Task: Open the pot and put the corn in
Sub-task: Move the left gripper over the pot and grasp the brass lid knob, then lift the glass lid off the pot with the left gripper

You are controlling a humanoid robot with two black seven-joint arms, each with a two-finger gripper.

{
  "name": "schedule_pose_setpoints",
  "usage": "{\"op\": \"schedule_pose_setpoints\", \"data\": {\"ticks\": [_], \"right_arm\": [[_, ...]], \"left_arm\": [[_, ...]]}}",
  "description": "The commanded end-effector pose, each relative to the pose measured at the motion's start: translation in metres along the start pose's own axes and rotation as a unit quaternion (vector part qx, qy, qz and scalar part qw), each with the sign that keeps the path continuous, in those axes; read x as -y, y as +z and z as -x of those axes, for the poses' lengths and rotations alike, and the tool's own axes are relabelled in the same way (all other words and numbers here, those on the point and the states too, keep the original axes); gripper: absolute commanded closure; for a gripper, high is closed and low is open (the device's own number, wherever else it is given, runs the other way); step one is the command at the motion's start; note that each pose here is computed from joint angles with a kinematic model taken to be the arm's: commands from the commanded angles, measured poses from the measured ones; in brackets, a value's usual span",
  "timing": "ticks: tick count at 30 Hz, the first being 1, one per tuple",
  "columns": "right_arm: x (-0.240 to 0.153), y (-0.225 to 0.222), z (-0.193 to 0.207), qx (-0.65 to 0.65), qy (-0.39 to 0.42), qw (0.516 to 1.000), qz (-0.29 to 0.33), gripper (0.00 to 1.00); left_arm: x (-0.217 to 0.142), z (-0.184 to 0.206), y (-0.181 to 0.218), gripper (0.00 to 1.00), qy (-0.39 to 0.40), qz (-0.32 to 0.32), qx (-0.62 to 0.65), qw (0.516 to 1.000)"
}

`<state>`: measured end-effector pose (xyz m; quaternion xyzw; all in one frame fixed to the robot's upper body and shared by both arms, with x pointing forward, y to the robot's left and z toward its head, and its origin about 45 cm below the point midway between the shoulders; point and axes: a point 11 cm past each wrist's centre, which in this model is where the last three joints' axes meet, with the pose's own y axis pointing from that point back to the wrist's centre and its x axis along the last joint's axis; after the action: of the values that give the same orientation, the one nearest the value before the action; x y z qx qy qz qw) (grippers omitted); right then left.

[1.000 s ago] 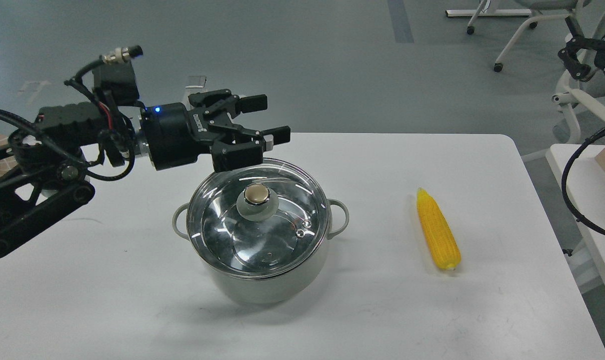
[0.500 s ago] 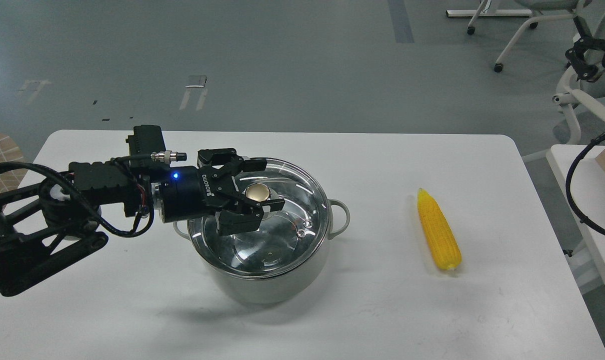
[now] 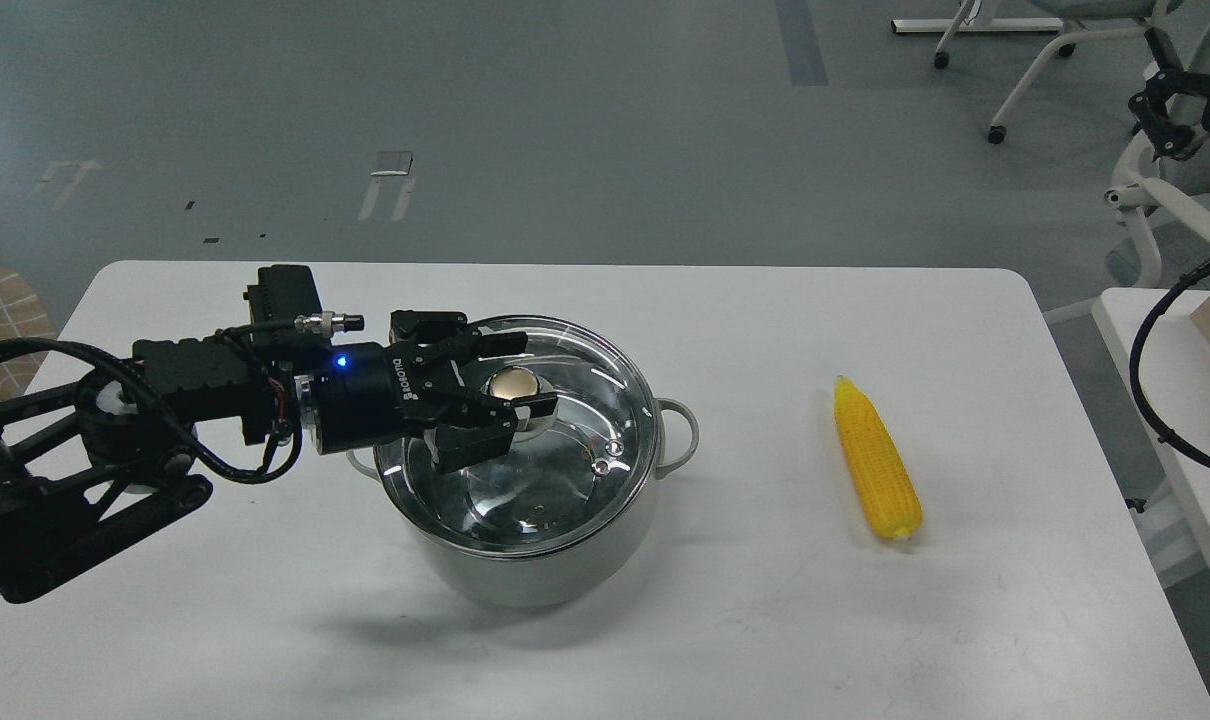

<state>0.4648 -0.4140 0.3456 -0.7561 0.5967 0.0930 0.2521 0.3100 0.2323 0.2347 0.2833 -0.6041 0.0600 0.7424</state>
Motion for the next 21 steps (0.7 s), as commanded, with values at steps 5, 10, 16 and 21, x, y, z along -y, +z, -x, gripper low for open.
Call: {"op": "schedule_pose_setpoints", "data": {"ticks": [5,10,16,21], "right_arm": [[0.001,-0.002,-0.002,0.0,0.003,1.0,-0.001,0.0],[0.001,-0.002,-0.001,0.0,0.002,1.0,-0.001,0.0],[0.002,-0.002,-0.001,0.002,0.002,1.0,-0.003,0.0],[0.002,-0.001,0.0,0.004,0.002,1.0,-0.003,0.0]], "left_arm": [[-0.001,0.001,0.001,0.33,0.012,0.0,0.003,1.0],[-0.002,0.01,0.003,0.32,0.009,-0.001,-0.006,1.0],[-0.003,0.012,0.002,0.33,0.013,-0.005,-0.008,1.0],[-0.005,0.016,-0.001,0.52,0.013,-0.01,-0.009,1.0]]}}
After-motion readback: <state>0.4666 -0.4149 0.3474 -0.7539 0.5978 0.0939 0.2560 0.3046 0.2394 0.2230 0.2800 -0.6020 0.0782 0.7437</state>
